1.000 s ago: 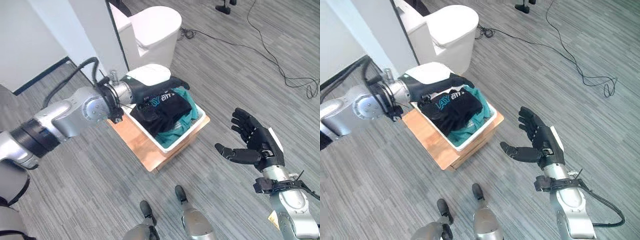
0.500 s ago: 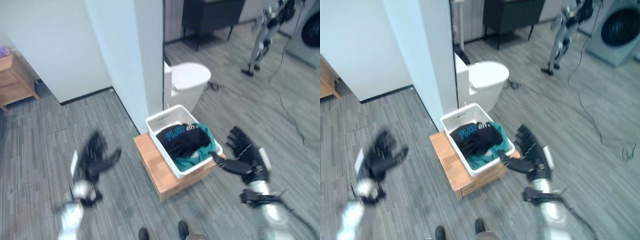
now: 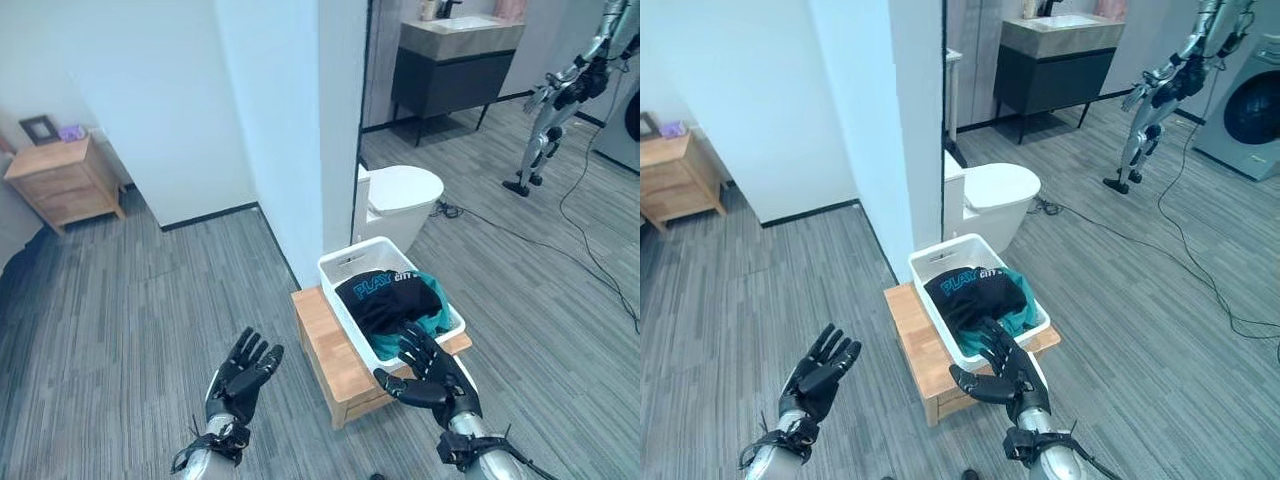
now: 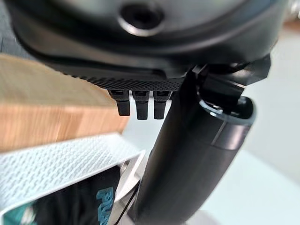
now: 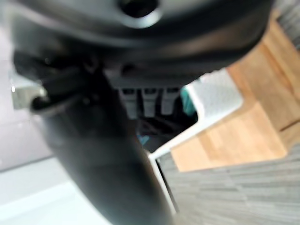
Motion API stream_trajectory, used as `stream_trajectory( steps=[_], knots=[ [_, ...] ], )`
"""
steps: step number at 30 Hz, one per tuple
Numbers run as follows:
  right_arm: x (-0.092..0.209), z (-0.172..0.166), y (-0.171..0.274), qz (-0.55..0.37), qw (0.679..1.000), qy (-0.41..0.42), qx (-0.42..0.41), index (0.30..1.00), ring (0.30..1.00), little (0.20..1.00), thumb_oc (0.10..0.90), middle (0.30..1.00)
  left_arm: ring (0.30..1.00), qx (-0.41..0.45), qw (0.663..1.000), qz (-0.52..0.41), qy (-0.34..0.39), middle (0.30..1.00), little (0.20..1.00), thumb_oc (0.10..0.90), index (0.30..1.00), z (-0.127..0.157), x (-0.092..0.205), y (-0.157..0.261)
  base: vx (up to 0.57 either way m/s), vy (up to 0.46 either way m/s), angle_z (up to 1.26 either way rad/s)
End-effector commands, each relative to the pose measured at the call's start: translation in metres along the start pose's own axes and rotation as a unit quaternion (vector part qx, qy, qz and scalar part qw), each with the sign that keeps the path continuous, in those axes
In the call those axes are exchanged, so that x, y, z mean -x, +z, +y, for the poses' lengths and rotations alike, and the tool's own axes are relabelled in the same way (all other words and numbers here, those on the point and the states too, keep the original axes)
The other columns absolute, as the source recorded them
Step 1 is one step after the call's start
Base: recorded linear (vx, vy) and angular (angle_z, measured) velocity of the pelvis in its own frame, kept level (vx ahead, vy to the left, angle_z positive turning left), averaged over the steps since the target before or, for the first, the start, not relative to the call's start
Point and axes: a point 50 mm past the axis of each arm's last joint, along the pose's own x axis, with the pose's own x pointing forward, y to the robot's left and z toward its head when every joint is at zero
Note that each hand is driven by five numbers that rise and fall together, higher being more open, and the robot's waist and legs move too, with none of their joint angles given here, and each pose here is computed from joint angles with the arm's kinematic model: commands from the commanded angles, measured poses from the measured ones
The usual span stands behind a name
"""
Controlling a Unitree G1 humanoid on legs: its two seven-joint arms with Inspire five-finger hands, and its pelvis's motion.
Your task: Pick up bed clothes into laundry basket.
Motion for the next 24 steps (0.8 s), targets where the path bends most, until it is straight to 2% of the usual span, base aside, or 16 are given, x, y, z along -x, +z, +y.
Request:
stream_trajectory(
  steps=[1, 7, 15, 24],
  knots=[
    [-0.010, -0.001, 0.059, -0.157, 0.988, -0.001, 0.008, 0.900, 0.900, 0.900, 0.800, 0.900, 0.900, -0.034, 0.995, -0.073, -0.063, 0.900, 0.900, 0.800, 0.900, -0.018, -0.014, 0.035, 0.00, 0.000, 0.00],
    [-0.007, -0.010, 0.067, -0.177, 0.983, -0.035, 0.034, 0.900, 0.900, 0.900, 0.800, 0.900, 0.900, -0.037, 0.993, -0.071, -0.089, 0.900, 0.900, 0.800, 0.900, -0.032, -0.019, 0.033, 0.02, -0.002, -0.12],
    [-0.009, 0.001, 0.065, -0.173, 0.984, -0.012, 0.033, 0.900, 0.900, 0.900, 0.800, 0.900, 0.900, -0.050, 0.988, -0.074, -0.126, 0.900, 0.900, 0.800, 0.900, -0.054, -0.026, 0.033, 0.00, -0.001, -0.32],
    [-0.008, 0.006, 0.064, -0.170, 0.985, 0.006, 0.040, 0.900, 0.900, 0.900, 0.800, 0.900, 0.900, -0.062, 0.989, -0.063, -0.119, 0.900, 0.900, 0.800, 0.900, -0.050, -0.024, 0.029, 0.00, -0.002, 0.00]
  ],
)
